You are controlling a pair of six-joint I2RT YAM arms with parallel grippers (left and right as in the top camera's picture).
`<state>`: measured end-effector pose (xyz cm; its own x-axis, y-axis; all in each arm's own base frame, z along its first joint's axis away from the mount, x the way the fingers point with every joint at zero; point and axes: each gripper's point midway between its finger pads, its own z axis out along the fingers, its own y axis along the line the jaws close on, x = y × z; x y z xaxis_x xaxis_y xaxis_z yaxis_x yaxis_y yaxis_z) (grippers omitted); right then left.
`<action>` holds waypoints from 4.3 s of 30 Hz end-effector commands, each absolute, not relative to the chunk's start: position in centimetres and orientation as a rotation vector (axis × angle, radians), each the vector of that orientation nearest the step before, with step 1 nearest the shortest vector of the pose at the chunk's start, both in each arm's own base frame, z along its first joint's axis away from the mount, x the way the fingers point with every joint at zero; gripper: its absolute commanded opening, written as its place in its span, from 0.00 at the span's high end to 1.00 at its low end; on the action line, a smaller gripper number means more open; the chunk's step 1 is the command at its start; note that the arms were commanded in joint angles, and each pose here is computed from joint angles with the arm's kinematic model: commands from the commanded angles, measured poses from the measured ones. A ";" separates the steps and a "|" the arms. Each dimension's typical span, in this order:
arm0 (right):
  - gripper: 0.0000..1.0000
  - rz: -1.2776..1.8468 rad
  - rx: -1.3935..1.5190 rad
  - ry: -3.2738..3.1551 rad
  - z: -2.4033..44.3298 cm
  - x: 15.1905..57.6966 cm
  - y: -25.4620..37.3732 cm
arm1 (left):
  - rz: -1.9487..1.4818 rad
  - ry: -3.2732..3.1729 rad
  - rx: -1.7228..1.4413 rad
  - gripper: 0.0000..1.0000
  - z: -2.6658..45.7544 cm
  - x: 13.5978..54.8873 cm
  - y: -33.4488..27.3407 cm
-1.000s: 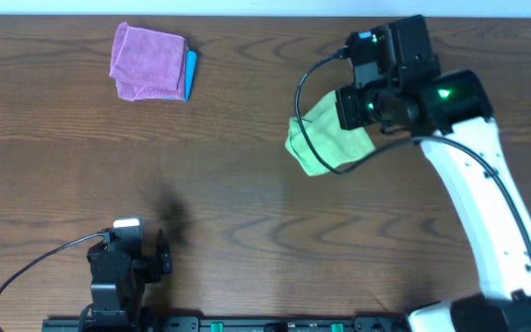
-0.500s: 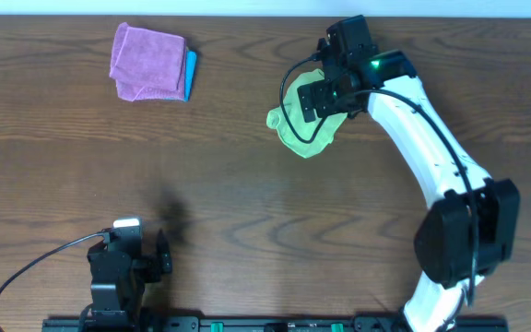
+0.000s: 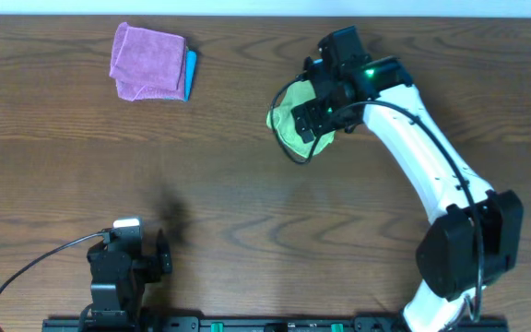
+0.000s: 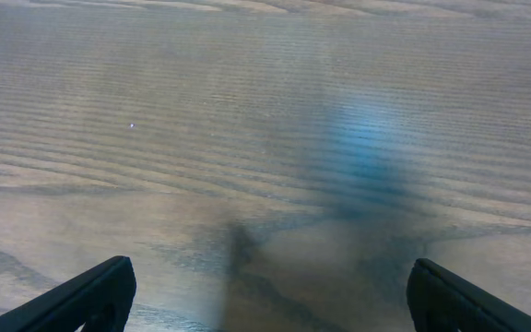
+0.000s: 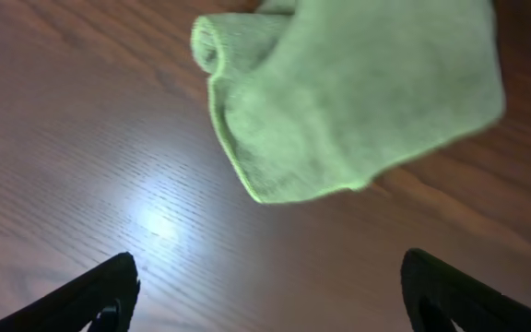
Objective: Fold the cloth
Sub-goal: 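Lift the green cloth with the right gripper and pull it toward center, then drag the green cloth up and right, laying it flat on the table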
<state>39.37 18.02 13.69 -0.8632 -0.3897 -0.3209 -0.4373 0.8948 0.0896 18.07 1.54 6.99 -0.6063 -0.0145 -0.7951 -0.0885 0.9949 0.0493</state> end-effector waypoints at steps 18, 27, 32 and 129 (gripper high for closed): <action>0.17 0.113 -0.889 2.917 2.5 37.6 19.8 | 0.106 2.245 -0.054 0.05 6.1 17.9 1.5; 0.27 0.065 -0.887 2.909 1.2 38.4 19.6 | 0.106 2.246 -0.054 0.05 6.1 17.8 1.5; 0.29 0.064 -0.888 2.911 0.6 38.5 19.7 | 0.106 2.246 -0.054 0.05 6.1 17.8 1.5; 0.73 -0.122 0.101 2.923 14.4 46.2 1.4 | -0.742 2.311 -0.406 0.04 12.1 20.1 -7.2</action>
<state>46.35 1.95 13.38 -0.9812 0.0029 -0.1928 0.0226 0.9947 -0.1000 19.21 -6.90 10.11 -0.7108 -0.4714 -0.5220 -0.0841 0.7938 -0.6024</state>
